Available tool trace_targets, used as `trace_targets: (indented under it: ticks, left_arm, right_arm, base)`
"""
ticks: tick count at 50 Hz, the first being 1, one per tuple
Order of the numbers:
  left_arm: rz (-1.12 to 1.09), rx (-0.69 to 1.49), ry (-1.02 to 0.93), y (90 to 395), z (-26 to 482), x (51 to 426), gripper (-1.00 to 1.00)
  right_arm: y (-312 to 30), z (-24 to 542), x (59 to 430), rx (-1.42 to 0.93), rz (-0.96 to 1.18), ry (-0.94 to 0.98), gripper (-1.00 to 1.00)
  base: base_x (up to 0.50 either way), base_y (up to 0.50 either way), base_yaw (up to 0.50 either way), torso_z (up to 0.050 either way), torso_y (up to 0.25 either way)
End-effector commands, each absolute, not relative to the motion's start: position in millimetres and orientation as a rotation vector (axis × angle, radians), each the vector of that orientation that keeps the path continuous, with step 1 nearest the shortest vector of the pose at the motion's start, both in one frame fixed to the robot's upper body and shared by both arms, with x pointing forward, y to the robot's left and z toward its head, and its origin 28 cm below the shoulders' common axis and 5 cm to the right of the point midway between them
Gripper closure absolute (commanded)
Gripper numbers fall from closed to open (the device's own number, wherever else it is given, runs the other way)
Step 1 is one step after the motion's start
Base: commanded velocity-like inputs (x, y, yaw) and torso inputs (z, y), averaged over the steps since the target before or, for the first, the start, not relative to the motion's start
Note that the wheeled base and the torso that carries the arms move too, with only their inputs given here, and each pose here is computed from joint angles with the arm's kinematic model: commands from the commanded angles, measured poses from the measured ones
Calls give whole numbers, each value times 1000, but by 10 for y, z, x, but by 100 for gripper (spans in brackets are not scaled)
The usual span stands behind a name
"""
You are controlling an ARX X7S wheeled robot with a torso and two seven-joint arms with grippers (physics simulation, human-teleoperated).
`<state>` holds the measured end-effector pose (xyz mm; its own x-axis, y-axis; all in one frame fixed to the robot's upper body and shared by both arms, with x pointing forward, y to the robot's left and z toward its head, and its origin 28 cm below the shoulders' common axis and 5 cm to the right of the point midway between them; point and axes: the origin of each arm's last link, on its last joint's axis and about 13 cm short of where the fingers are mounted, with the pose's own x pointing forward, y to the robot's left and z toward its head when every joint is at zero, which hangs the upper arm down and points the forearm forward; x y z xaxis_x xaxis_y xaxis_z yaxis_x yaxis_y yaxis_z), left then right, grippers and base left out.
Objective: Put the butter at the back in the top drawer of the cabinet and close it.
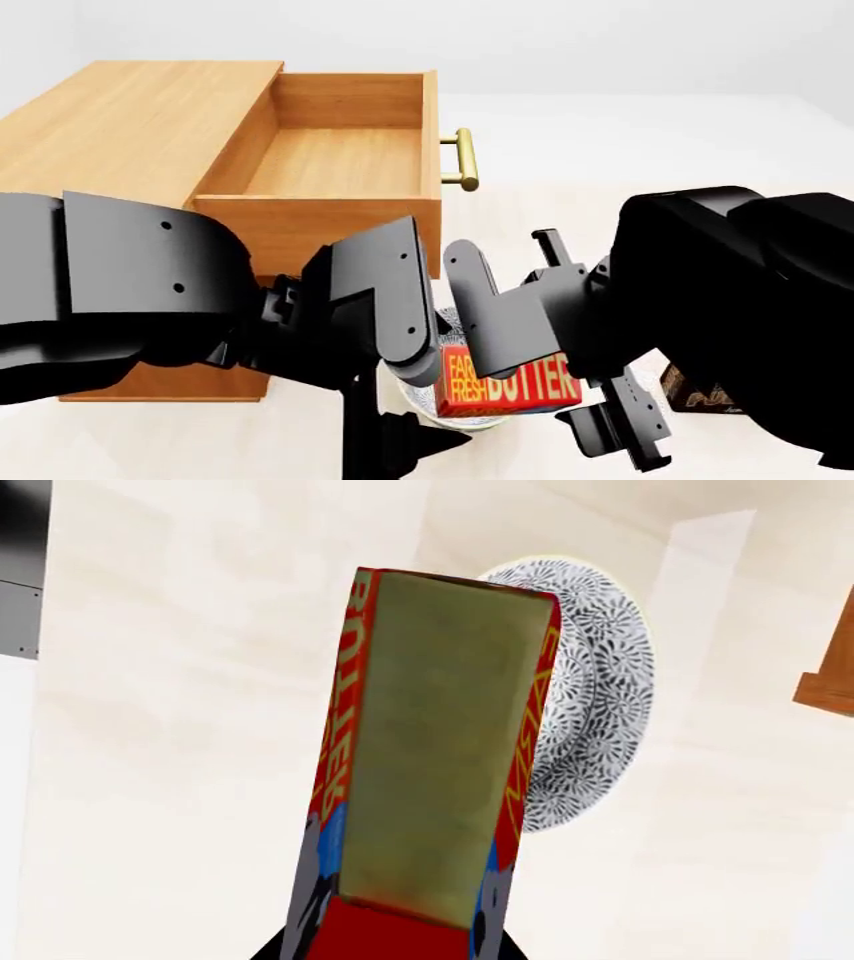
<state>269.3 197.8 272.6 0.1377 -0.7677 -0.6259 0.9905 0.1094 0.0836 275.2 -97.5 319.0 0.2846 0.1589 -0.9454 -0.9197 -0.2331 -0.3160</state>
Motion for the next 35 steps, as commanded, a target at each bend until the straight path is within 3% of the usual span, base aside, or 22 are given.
trace_targets:
  ticks: [1, 35]
  left_arm:
    - [-1370, 554, 490, 1974, 2711, 2710, -100]
    - [-1367, 572, 508, 1960, 2610, 2737, -100]
  right_arm:
    - [-968, 3270, 2745, -1452, 1184, 711, 100]
    - [-961, 3307, 2715, -1453, 1180, 696, 100]
  base:
    - [0, 0, 0, 0, 0]
    - [0, 0, 0, 1, 1]
